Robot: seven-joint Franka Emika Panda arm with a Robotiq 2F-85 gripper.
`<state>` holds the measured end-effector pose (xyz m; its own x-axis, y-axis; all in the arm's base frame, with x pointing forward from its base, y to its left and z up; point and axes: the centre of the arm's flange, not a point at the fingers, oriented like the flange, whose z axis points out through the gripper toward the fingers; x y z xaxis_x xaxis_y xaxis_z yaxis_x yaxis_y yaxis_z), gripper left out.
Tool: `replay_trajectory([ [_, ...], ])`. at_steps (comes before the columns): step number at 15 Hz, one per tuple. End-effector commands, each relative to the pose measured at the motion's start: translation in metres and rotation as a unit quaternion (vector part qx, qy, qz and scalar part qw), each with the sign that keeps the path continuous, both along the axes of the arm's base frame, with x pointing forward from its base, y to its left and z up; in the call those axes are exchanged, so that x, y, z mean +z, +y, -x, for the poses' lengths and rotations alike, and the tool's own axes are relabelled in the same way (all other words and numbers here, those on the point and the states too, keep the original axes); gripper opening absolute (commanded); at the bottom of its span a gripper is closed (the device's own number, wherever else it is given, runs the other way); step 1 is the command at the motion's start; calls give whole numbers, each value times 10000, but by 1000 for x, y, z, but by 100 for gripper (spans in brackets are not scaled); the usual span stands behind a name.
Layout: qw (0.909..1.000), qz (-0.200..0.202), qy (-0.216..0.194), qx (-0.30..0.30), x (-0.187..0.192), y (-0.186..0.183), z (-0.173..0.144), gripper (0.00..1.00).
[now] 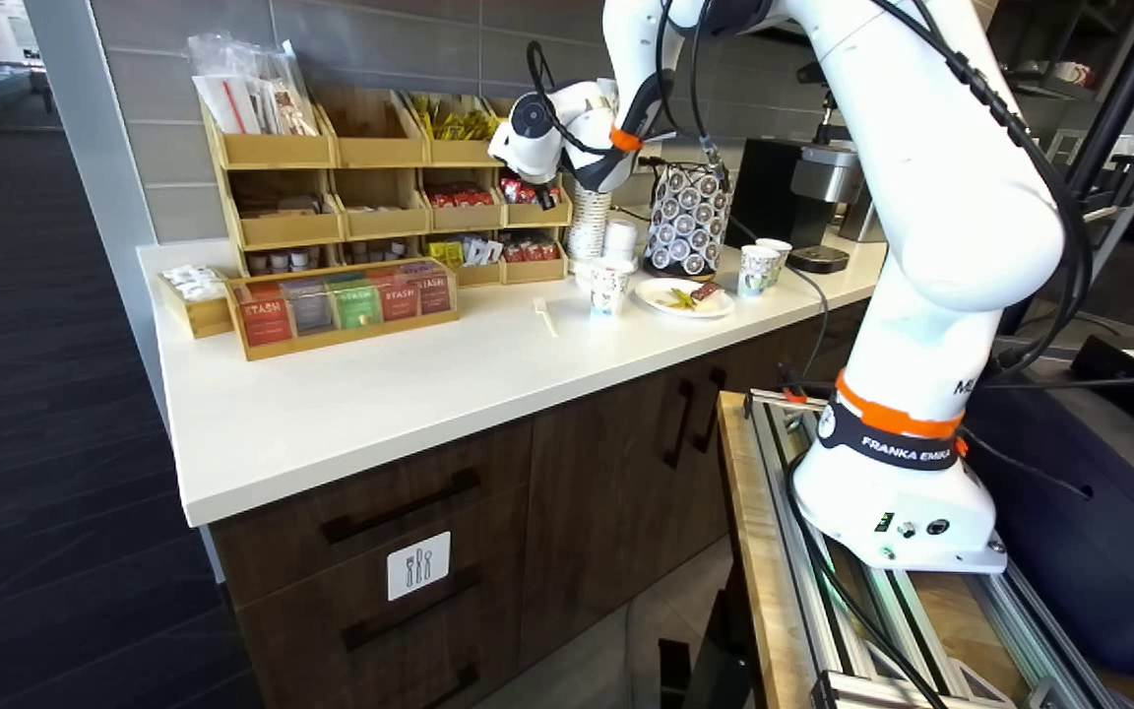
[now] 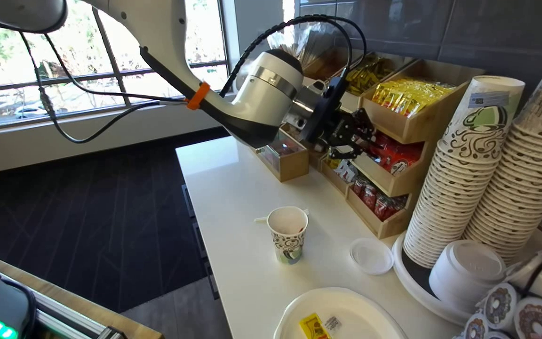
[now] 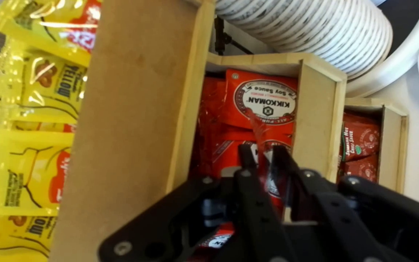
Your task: Pick up the red sachet on the white plate and put it in the middle rack of the far right snack rack
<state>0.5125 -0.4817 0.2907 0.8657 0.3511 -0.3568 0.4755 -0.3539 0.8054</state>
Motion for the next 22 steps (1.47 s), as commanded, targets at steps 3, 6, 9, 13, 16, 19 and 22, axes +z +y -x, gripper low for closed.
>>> replay_trajectory([
  [3,9995,135,-256,113,10,0,13,22],
  [6,9989,117,-426,185,18,2,22,22],
  [9,9986,29,-480,223,25,3,32,17],
  [13,9986,-16,-473,231,33,3,44,18],
  [16,9990,-116,-399,188,41,3,52,18],
  [19,9991,-395,-70,135,44,7,67,14],
  [22,9943,-912,541,101,39,16,92,1],
])
